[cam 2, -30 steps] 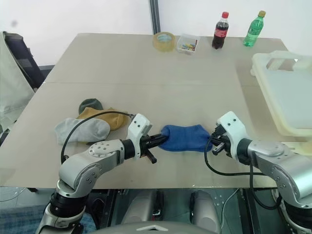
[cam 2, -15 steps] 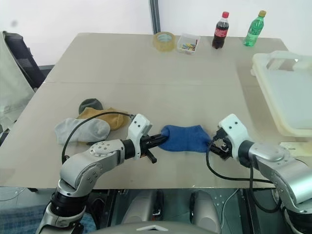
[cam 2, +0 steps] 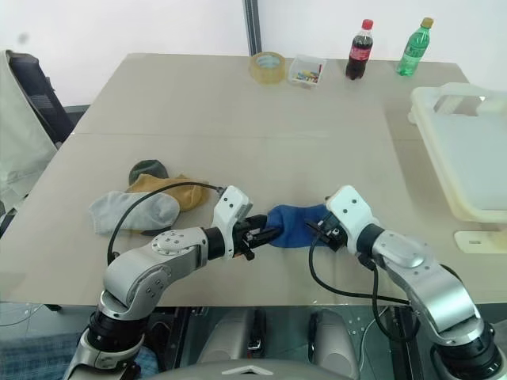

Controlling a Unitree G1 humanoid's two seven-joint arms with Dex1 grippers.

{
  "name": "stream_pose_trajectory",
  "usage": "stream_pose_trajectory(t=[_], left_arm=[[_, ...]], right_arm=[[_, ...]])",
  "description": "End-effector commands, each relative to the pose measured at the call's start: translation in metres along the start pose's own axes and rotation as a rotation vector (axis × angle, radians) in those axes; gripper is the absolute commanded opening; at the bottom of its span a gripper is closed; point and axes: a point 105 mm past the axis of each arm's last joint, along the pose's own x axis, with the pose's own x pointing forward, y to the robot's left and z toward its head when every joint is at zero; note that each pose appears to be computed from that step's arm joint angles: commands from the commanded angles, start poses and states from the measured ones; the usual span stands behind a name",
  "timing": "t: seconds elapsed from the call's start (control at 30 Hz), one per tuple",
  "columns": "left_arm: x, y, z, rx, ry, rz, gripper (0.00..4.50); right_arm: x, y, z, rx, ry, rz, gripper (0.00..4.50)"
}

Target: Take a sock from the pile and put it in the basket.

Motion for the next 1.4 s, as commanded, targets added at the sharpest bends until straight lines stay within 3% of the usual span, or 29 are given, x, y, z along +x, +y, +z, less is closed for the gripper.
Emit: stream_pose_trajectory(t=[0.03,0.2,0.3,0.47,0.63,0.73,0.9,1.03,1.23,1.4], left_arm=[[-0.003,-0.003,0.009,0.027,-0.033,0.001,3.51],[-0.008,0.004,0.008,-0.023,-0.043,0.017,3.51],[-0.007,0.009,-0.002,-0.171,-0.012,-0.001,3.51],[-0.001,0.004,-0.022,-0.248,0.1,-0.05,3.51],[0.007,-0.015,-0.018,-0.444,0.079,-0.232,3.51],[0.009,-0.018,-0.016,-0.68,0.04,-0.362,3.51],[0.011,-0.017,-0.027,-0.752,0.097,-0.381,3.51],[0.015,-0.018,-0.018,-0.836,0.04,-0.431,3.51],[0.013,-0.011,0.013,-0.98,-0.174,-0.53,3.51],[0.012,-0.013,0.028,-1.025,-0.239,-0.583,3.51]], right_arm=[[0.0,0.002,0.004,-0.037,-0.032,-0.017,3.54],[0.003,-0.002,-0.02,-0.087,0.052,-0.053,3.54],[0.003,-0.001,-0.029,-0.133,0.087,-0.045,3.54],[0.006,0.0,-0.031,-0.146,0.087,-0.039,3.54],[0.009,0.002,-0.031,-0.142,0.08,-0.037,3.54],[0.01,0.003,-0.031,-0.152,0.08,-0.033,3.54],[0.01,0.005,-0.031,-0.158,0.08,-0.031,3.54],[0.01,0.006,-0.031,-0.161,0.08,-0.032,3.54],[0.01,0.008,-0.031,-0.158,0.08,-0.041,3.54],[0.011,0.007,-0.029,-0.164,0.076,-0.041,3.54]])
